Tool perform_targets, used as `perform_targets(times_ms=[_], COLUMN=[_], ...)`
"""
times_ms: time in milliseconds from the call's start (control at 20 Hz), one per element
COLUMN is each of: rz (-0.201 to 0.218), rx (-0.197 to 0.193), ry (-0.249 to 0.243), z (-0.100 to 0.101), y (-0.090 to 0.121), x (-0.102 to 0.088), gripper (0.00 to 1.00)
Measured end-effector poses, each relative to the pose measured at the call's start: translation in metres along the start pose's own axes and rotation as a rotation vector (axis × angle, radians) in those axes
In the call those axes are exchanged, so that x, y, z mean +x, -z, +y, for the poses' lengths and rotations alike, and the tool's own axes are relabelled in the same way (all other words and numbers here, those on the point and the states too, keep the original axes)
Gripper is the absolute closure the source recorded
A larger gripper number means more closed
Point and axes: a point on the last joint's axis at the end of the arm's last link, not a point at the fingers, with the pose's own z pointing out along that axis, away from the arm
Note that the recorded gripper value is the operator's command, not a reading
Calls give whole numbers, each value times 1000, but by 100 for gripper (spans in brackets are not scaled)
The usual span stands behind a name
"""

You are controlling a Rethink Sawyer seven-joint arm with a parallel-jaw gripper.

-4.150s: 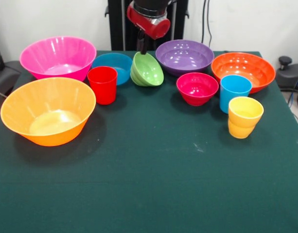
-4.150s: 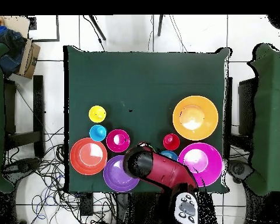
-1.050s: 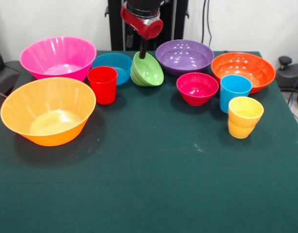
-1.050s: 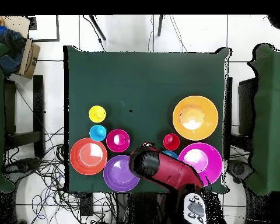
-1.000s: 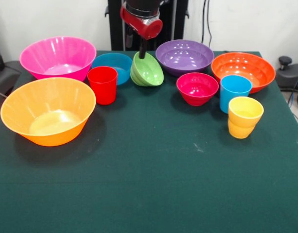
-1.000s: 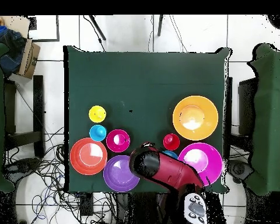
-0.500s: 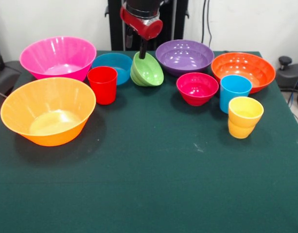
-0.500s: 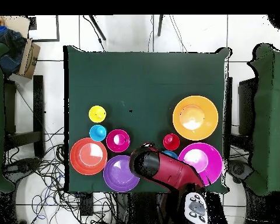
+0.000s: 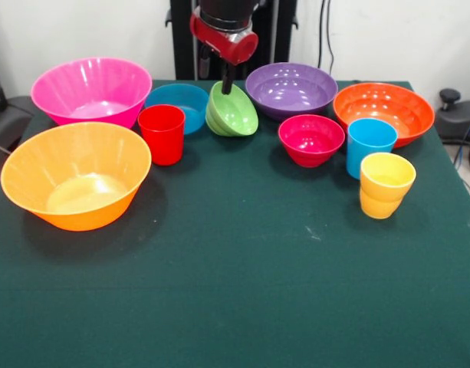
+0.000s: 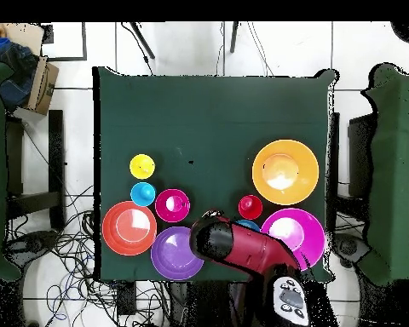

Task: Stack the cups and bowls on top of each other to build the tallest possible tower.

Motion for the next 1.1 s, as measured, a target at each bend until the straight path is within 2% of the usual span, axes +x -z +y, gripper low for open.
perform_targets(times_ms=[300,800,1100], rz=[-3,-32,-60], rx=[-16,-79,-108], ry=[76,213,247], z=[-1,6,3], y=[-5,-2,5], x=[-3,-13,-25], gripper=[0,0,0])
